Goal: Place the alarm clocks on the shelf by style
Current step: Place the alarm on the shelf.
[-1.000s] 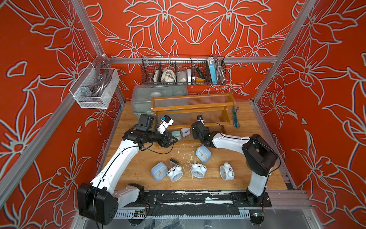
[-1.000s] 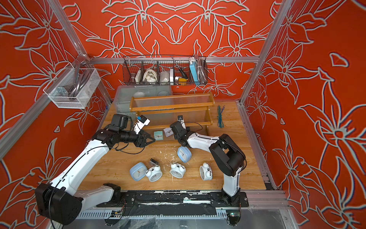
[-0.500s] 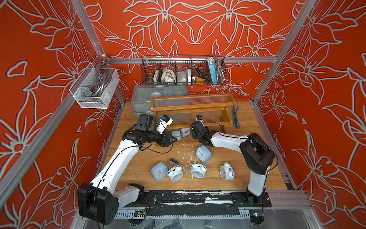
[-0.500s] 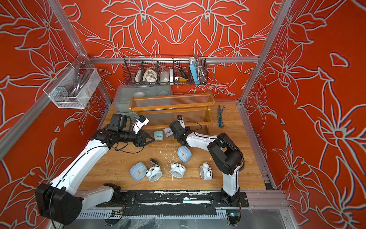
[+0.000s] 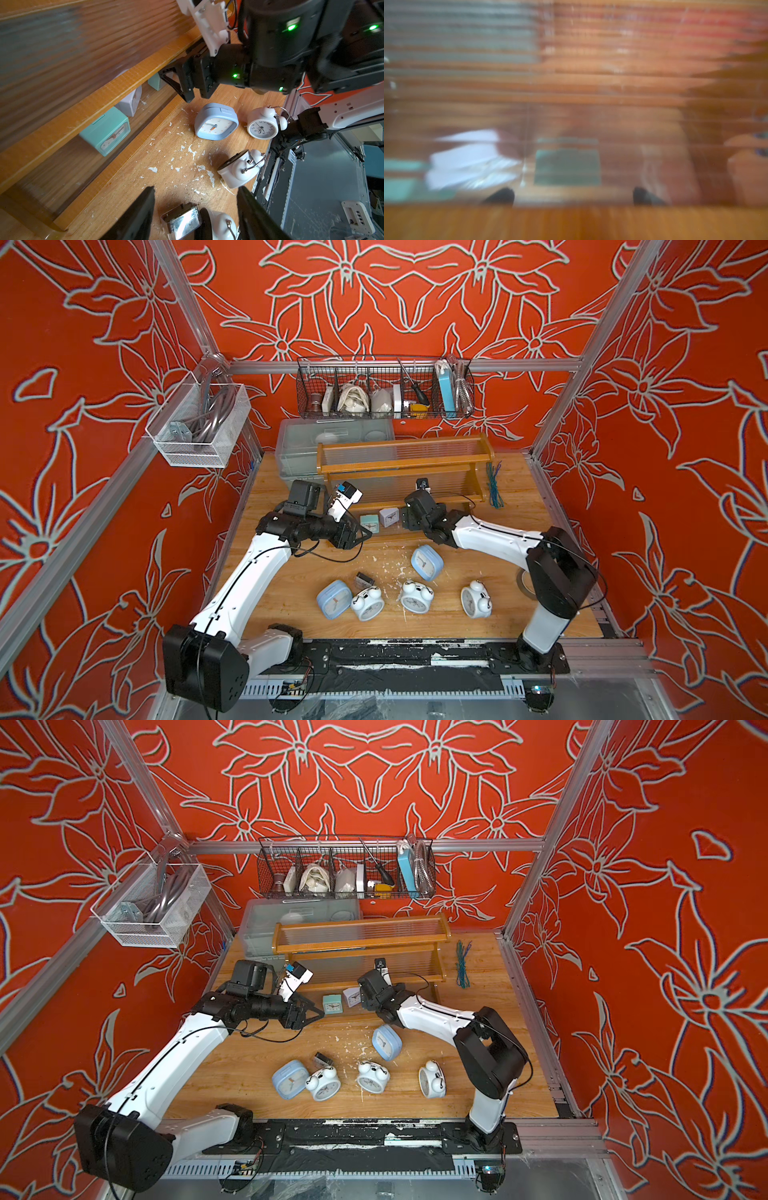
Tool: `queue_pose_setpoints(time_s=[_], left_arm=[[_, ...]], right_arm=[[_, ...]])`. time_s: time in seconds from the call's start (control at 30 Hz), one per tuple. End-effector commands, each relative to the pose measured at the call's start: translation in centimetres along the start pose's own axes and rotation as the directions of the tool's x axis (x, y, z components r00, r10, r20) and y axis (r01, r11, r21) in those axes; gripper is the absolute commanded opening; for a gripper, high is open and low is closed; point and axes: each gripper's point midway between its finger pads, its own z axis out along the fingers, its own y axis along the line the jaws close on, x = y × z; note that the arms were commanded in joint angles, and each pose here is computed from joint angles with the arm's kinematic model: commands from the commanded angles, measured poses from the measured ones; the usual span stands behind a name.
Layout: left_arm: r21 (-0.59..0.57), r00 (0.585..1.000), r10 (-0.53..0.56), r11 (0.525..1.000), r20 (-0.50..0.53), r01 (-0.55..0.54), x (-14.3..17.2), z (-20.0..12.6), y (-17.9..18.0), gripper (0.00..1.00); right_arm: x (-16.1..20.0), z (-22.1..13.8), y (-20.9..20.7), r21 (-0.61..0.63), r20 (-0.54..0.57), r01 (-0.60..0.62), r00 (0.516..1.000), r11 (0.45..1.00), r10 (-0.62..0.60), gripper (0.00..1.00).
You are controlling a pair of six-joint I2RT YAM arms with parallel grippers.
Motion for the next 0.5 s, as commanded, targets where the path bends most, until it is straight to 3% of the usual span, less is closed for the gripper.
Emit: queue_pose_setpoints(time_s=[0.0,0.27,0.47], left_arm=[[0.016,1.0,0.017,1.0,-0.013,-0.017,0.7,-0.3,-0.4,0.65],[0.011,0.995,0.06,0.998,-0.08,-0.059,1.9,-0.3,-0.2,0.66],[0.061,0.985,0.11,0.993,-0.13,-0.103,3.3,-0.5,-1.1,0.67]], right_arm=[[-0.9,-3.0,-0.1,-0.06,-0.014,-0.005,1.0,0.998,0.004,0.94],[1.7,-7.6,-0.5,-0.216,-0.139,0.078,0.984,0.973,-0.11,0.92],[4.4,-10.5,1.1,-0.418,-0.191,0.139,0.953,0.898,-0.237,0.89]])
